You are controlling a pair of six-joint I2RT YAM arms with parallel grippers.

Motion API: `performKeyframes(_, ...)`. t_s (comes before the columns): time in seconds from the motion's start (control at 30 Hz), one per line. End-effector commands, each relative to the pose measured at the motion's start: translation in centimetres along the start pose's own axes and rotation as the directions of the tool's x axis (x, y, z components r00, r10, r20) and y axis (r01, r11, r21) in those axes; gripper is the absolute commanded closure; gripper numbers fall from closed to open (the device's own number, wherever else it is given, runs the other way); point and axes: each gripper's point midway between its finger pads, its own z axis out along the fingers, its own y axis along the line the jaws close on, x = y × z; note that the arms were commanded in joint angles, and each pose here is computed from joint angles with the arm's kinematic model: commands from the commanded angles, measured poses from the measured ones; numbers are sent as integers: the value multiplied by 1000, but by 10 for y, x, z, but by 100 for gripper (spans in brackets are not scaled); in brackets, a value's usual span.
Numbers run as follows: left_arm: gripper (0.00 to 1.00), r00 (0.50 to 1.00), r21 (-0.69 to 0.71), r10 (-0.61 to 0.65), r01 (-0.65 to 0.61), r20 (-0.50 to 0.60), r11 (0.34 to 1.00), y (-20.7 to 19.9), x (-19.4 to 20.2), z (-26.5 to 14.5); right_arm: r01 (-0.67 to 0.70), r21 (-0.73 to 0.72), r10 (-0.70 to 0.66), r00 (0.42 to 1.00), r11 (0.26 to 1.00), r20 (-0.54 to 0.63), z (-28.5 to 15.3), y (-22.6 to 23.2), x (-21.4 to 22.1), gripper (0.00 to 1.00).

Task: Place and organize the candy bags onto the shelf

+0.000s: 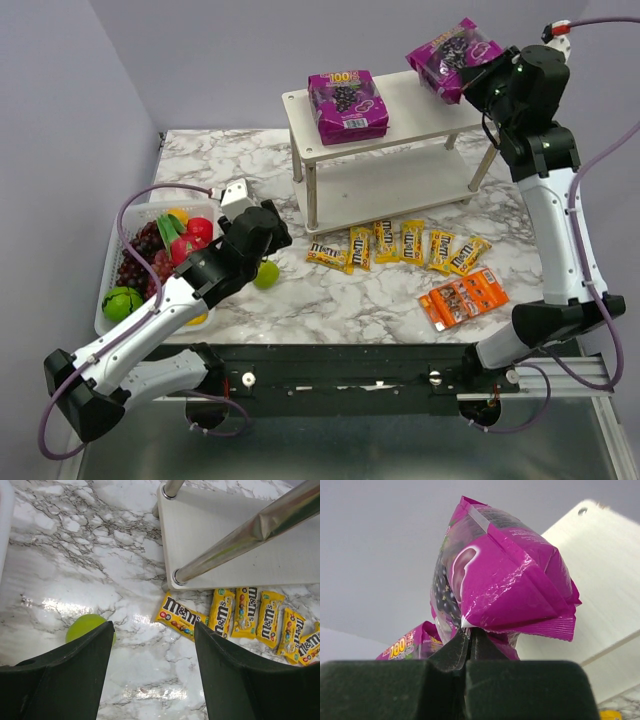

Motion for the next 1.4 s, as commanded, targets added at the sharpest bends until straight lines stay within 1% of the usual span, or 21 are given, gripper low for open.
performKeyframes(0.0,25,1000,40,-10,10,0,999,-10,-10,7,-134,-38,137,986,990,96,15,12,-17,99)
performKeyframes(0.23,25,999,43,-35,35,-10,998,0,-15,13,-176,70,170,982,982,80,25,-20,9,99)
performKeyframes(0.3,25,999,48,-38,38,-7,998,1,-16,13,-170,75,164,984,983,76,23,-23,11,82)
performKeyframes(0.33,25,999,50,-37,37,-8,998,1,-15,14,-160,80,155,986,984,69,23,-25,14,68)
performKeyframes(0.37,25,999,54,-38,39,-11,998,1,-15,14,-152,80,147,987,985,66,23,-25,15,48)
performKeyframes(0.47,25,999,54,-36,37,-18,998,1,-14,15,-122,67,119,992,990,45,20,-23,16,34)
performKeyframes(0.57,25,999,55,-36,37,-18,998,2,-14,16,-103,55,102,994,993,30,10,-22,16,31)
performKeyframes(0.67,25,999,55,-36,37,-15,998,3,-15,15,-65,71,61,997,995,52,-1,-28,10,28)
performKeyframes(0.73,25,999,56,-37,38,-11,998,3,-16,15,-33,94,27,998,995,63,-8,-33,6,28)
performKeyframes(0.83,25,999,53,-36,36,-8,998,5,-17,14,-5,69,0,997,998,79,-26,-28,-4,27)
performKeyframes(0.93,25,999,53,-36,36,-7,998,5,-17,14,20,30,-24,994,999,110,-42,-18,-20,28)
performKeyframes(0.97,25,999,55,-35,36,-7,998,4,-17,15,29,20,-31,992,999,119,-44,-15,-24,33)
performKeyframes(1.0,25,999,55,-32,33,-11,998,4,-16,15,38,2,-38,992,999,120,-44,-11,-26,34)
performKeyframes(1.03,25,999,56,-33,34,-10,998,4,-17,16,69,-34,-64,987,997,149,-45,-1,-35,36)
performKeyframes(1.07,25,999,64,-36,36,-10,997,2,-17,16,87,-52,-78,985,995,154,-42,4,-37,37)
performKeyframes(1.1,25,999,65,-36,37,-14,997,1,-16,17,105,-83,-93,987,991,134,-33,9,-32,37)
performKeyframes(1.13,25,999,66,-35,36,-17,997,1,-16,17,144,-115,-126,980,983,155,-31,20,-42,37)
performKeyframes(1.2,25,999,68,-37,38,-18,997,0,-15,17,170,-137,-149,977,976,152,-21,27,-43,37)
performKeyframes(1.23,25,999,68,-37,38,-20,997,0,-15,18,198,-130,-181,975,972,126,-2,23,-31,37)
performKeyframes(1.27,25,999,69,-37,38,-19,997,0,-15,18,212,-145,-189,969,966,157,-1,31,-45,37)
performKeyframes(1.37,25,999,72,-35,37,-23,997,0,-14,18,253,-179,-236,965,951,110,32,29,-29,37)
